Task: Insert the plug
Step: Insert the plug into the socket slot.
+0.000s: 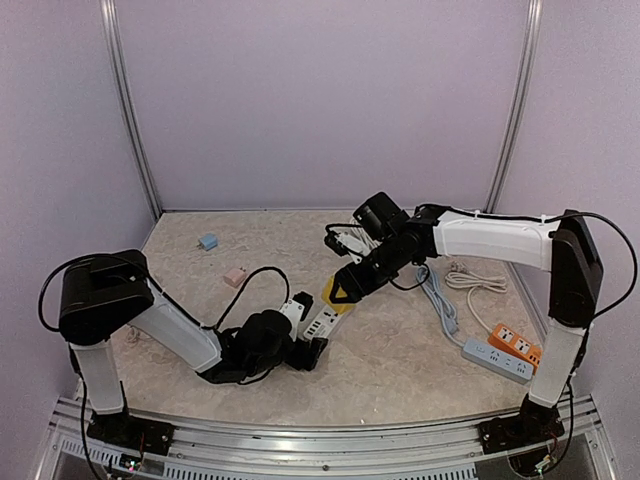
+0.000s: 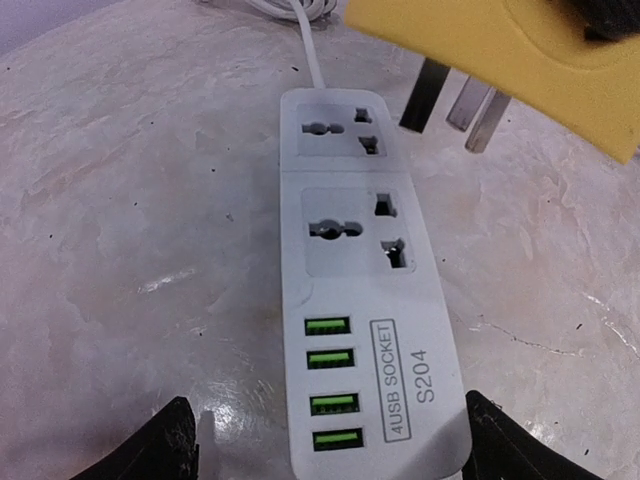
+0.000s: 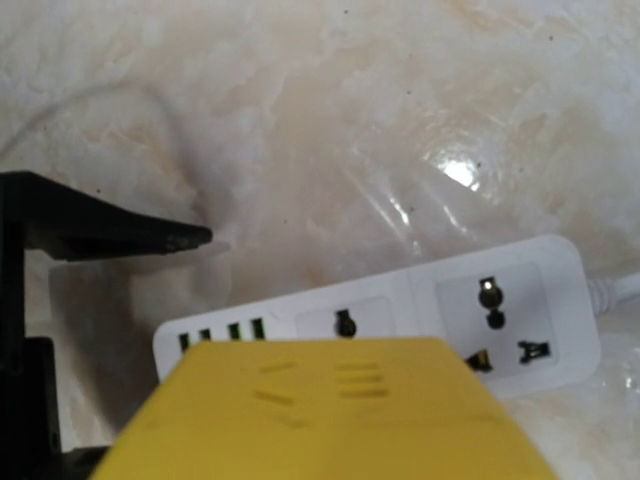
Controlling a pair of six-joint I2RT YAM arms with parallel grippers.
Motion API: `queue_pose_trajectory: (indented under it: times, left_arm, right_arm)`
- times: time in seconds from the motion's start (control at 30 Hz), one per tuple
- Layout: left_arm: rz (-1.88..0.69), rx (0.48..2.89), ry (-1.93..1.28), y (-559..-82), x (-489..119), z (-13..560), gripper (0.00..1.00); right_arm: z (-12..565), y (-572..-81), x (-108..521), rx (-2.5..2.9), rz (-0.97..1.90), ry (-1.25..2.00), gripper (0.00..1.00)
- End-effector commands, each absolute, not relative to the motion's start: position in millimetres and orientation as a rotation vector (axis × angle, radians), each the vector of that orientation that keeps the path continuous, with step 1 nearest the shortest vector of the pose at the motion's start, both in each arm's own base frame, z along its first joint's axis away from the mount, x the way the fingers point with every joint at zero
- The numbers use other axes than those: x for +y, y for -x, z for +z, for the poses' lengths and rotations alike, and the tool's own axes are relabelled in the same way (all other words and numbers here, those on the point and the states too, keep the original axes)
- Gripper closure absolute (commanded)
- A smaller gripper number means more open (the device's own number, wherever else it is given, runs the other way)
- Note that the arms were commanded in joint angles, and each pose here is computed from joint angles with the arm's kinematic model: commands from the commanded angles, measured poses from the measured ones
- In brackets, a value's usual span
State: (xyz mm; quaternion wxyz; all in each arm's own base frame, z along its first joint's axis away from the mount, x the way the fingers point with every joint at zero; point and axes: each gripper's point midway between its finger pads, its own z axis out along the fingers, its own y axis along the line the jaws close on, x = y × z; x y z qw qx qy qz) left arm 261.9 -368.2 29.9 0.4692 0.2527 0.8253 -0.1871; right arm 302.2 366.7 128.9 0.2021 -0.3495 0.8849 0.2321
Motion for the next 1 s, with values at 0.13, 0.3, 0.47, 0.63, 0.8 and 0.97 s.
queue_pose_trajectory:
  times: [0.13, 0.3, 0.47, 0.63, 0.8, 0.97]
  left_arm:
    - [-0.457, 1.964, -0.593, -262.7, -362.7, 27.2, 0.16]
    - [-0.473, 1.948, -0.607, -260.3, -363.4, 25.9, 0.16]
    - [-0.484, 1.936, -0.607, -258.3, -361.9, 26.5, 0.16]
    - [-0.491, 1.93, -0.611, -256.8, -362.3, 27.4, 0.15]
    - [-0.496, 1.923, -0.607, -256.2, -361.9, 28.5, 0.15]
    - [-0.493, 1.923, -0.611, -256.3, -362.1, 27.3, 0.15]
  right_arm:
    - [133.1, -309.6, 372.5, 2.439, 0.666, 1.023, 1.0]
    - [135.3, -315.6, 376.7, 2.393, 0.648, 1.055, 1.0]
    - [129.7, -324.7, 376.5, 2.372, 0.587, 1.082, 1.0]
    - [119.6, -327.4, 377.8, 2.374, 0.554, 1.12, 1.0]
    - [112.9, -327.5, 379.0, 2.363, 0.522, 1.16, 1.0]
    - [111.2, -321.7, 386.0, 2.332, 0.51, 1.228, 1.0]
